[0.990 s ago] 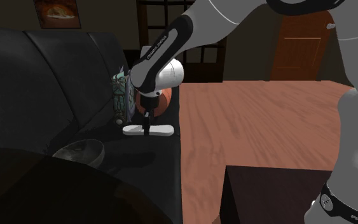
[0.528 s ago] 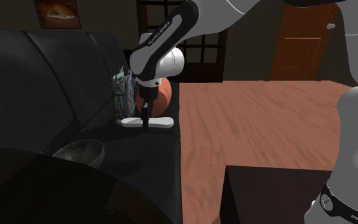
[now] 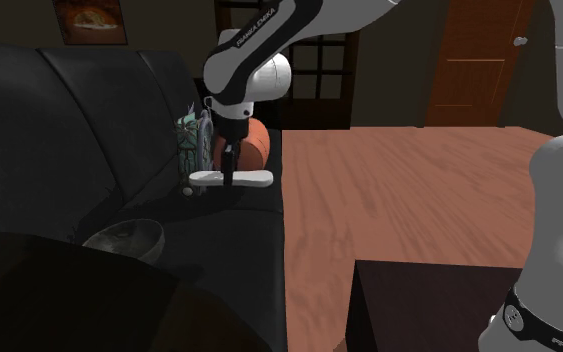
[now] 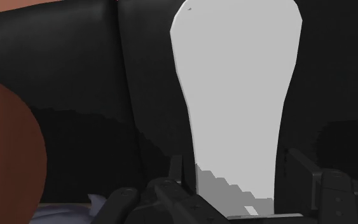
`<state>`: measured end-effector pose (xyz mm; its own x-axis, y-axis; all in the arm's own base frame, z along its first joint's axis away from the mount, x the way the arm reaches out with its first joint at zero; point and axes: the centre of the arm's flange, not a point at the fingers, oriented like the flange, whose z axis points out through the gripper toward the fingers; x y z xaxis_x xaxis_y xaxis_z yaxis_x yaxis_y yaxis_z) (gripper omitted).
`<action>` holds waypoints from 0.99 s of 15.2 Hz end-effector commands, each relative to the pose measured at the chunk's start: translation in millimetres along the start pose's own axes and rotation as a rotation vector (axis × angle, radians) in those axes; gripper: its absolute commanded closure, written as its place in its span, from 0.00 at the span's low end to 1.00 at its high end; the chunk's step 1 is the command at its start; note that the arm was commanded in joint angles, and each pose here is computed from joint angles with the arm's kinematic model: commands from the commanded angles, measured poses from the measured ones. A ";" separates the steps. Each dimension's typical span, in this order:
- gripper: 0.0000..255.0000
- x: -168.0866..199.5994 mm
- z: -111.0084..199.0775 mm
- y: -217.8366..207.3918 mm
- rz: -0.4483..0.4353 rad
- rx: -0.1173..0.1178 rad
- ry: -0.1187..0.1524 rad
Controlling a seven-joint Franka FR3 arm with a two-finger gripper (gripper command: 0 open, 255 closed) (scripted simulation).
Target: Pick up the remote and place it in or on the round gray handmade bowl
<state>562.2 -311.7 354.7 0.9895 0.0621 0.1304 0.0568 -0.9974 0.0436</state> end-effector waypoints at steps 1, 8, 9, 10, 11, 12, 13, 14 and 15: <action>1.00 2.1 -11.2 0.2 0.000 0.000 0.000; 1.00 43.8 -20.7 -33.6 0.000 0.000 0.000; 1.00 53.8 -20.3 -42.2 0.000 0.000 0.000; 1.00 63.8 -19.8 -50.8 0.000 0.000 0.000; 1.00 73.8 -19.3 -59.3 0.000 0.000 0.000; 1.00 83.9 -18.8 -67.9 0.000 0.000 0.000; 1.00 93.9 -18.4 -76.5 0.000 0.000 0.000; 1.00 103.9 -17.9 -85.0 0.000 0.000 0.000; 1.00 114.0 -17.4 -93.6 0.000 0.000 0.000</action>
<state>658.3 -216.6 383.3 0.9895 0.0633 0.1300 0.0580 -0.9974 0.0437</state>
